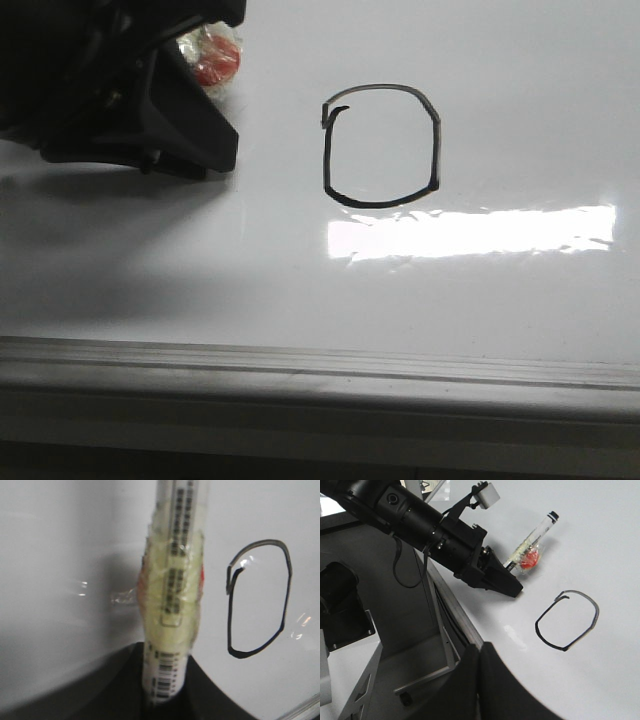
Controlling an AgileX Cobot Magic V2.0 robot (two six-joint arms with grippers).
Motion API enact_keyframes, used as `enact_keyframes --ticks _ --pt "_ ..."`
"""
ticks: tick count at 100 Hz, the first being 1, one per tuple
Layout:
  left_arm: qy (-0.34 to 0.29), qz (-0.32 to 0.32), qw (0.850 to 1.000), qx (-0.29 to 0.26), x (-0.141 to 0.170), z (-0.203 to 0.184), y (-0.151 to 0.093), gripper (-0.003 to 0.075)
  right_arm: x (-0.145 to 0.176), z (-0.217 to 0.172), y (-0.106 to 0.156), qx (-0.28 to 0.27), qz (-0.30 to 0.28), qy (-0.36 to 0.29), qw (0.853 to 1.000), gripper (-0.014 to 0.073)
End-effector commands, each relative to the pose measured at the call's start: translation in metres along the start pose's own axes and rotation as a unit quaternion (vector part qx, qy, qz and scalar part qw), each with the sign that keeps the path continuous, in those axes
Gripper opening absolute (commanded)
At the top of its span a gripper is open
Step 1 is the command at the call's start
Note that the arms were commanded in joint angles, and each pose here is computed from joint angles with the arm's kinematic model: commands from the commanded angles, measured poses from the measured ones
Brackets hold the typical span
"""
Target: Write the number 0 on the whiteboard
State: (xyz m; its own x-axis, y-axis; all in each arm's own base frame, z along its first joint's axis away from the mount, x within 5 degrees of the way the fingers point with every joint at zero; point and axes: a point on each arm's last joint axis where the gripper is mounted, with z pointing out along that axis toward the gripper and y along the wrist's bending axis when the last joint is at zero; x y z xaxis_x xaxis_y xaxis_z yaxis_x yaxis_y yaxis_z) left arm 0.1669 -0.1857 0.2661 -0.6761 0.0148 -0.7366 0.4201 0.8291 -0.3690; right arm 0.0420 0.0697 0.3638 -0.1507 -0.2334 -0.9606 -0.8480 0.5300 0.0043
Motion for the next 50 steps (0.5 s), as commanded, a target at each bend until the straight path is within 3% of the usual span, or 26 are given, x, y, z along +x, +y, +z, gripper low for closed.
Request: enact_keyframes --ticks 1,40,50 --pt "-0.003 0.005 1.0 0.002 -0.0045 0.0024 -0.0032 -0.002 -0.0133 -0.0012 -0.0021 0.011 0.006 -0.044 0.999 -0.0065" --pt "-0.004 0.005 1.0 0.004 -0.0048 0.0033 -0.004 -0.0019 -0.0114 0.0055 -0.0033 0.01 0.009 -0.031 0.999 -0.0065" --pt "-0.004 0.005 1.0 0.005 -0.0048 0.0033 -0.004 0.0015 -0.0086 0.0077 -0.0039 0.012 0.01 -0.03 0.999 -0.0065"
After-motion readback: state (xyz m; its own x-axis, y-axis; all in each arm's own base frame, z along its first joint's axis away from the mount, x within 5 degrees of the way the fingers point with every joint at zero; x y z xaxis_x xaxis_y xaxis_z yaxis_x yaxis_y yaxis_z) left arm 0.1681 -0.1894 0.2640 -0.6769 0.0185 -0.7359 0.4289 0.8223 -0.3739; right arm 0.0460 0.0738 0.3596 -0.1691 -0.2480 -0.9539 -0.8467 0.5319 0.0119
